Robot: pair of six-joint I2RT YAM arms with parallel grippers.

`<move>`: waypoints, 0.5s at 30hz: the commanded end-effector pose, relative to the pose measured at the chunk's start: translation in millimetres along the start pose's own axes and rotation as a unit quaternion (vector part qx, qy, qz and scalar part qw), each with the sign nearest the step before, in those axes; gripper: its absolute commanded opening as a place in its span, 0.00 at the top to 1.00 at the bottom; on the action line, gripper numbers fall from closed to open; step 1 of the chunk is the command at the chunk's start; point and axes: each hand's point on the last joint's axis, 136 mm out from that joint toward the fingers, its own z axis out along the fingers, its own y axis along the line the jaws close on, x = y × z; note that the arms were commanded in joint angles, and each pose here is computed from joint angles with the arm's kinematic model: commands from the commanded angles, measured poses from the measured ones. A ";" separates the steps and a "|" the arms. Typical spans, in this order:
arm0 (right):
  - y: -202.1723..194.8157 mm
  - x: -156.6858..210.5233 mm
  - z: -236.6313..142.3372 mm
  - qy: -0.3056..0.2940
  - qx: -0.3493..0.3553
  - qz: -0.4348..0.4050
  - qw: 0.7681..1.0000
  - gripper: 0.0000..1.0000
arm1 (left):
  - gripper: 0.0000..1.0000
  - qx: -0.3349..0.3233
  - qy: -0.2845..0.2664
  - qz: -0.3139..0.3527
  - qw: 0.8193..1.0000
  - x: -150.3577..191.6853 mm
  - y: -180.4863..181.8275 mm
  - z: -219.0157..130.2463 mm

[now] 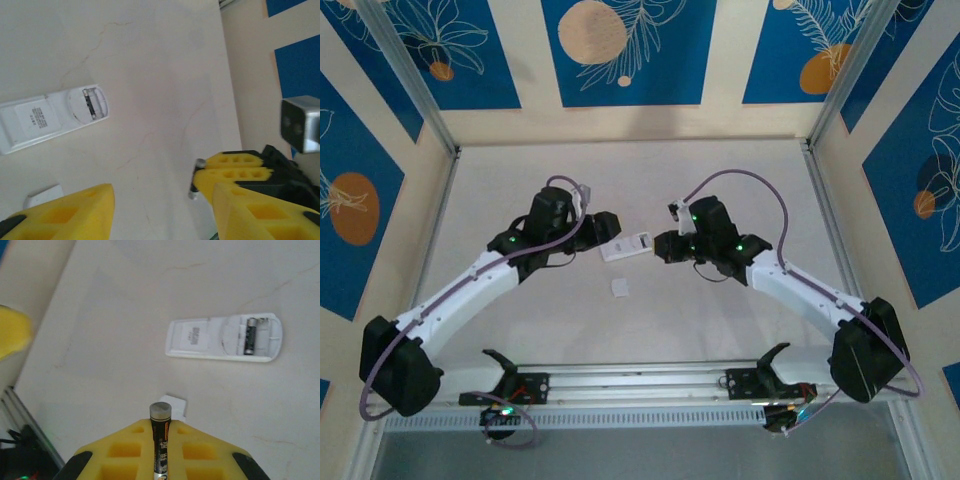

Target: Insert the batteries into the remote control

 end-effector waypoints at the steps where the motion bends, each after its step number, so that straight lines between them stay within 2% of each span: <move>1: -38.3 31.4 14.1 0.076 0.104 -0.024 0.991 0.88 | 0.46 -0.007 -0.018 0.019 1.000 -4.3 -5.8 -19.4; 4: -71.7 57.6 25.2 0.140 0.201 -0.017 0.969 0.88 | 0.46 -0.048 -0.025 0.039 0.998 -2.0 12.1 -25.9; 6: -83.7 70.6 35.4 0.165 0.240 -0.027 0.956 0.88 | 0.45 -0.073 -0.025 0.047 0.996 0.5 23.5 -28.5; 11: -94.0 89.5 67.1 0.183 0.261 -0.027 0.947 0.84 | 0.43 -0.088 -0.024 0.052 0.995 5.4 35.7 -27.5; 15: -104.4 100.2 78.2 0.196 0.286 -0.015 0.938 0.81 | 0.41 -0.094 -0.019 0.051 0.994 8.2 41.1 -25.3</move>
